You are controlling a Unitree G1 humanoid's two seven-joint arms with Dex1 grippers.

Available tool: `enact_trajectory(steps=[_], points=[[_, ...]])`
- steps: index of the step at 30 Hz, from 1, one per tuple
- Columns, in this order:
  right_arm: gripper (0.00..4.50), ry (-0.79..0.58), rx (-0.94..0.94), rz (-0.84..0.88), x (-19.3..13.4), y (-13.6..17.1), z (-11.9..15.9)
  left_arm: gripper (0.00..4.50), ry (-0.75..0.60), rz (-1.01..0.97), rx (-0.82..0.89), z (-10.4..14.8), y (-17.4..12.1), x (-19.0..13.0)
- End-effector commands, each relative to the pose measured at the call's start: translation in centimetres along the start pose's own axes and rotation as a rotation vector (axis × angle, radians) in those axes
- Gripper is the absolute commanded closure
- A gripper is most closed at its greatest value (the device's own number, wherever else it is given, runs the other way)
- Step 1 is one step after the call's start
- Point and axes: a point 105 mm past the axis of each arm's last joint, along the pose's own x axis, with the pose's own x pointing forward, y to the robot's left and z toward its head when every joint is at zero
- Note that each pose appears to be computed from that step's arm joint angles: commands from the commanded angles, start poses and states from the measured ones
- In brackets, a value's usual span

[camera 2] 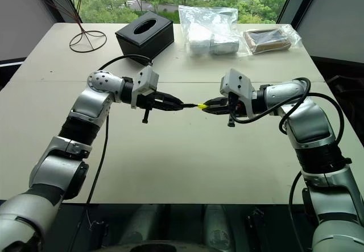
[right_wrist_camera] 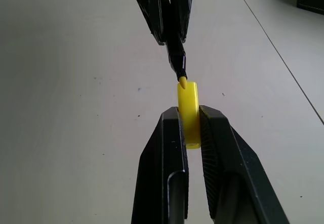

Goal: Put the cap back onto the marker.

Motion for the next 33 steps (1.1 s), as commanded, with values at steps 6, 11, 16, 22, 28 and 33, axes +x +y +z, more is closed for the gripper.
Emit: enact_trajectory(steps=[6, 11, 16, 22, 28, 33], points=[[4.47, -0.021, -0.045, 0.005, -0.06, 0.25, 0.86, 4.5, -0.007, 0.019, 0.05, 1.46, 0.64, -0.82], [4.47, -0.022, -0.046, 0.002, -0.06, 0.16, 0.87, 4.5, 0.0, 0.016, 0.047, 1.32, 0.44, -0.96], [4.47, -0.019, -0.044, -0.003, -0.12, 0.08, 0.75, 4.5, 0.006, 0.014, 0.045, 1.13, 0.34, -1.06], [4.47, -0.025, -0.045, -0.002, 0.0, 0.2, 0.91, 4.5, 0.0, 0.006, 0.041, 1.08, 0.17, -0.59], [4.47, -0.031, -0.053, -0.001, 0.03, 0.32, 1.19, 4.5, 0.0, -0.007, 0.033, 0.79, -0.25, -0.35], [4.47, -0.038, -0.058, 0.015, 0.26, 0.72, 1.48, 4.5, 0.003, -0.002, 0.032, 0.56, -0.15, -0.17]])
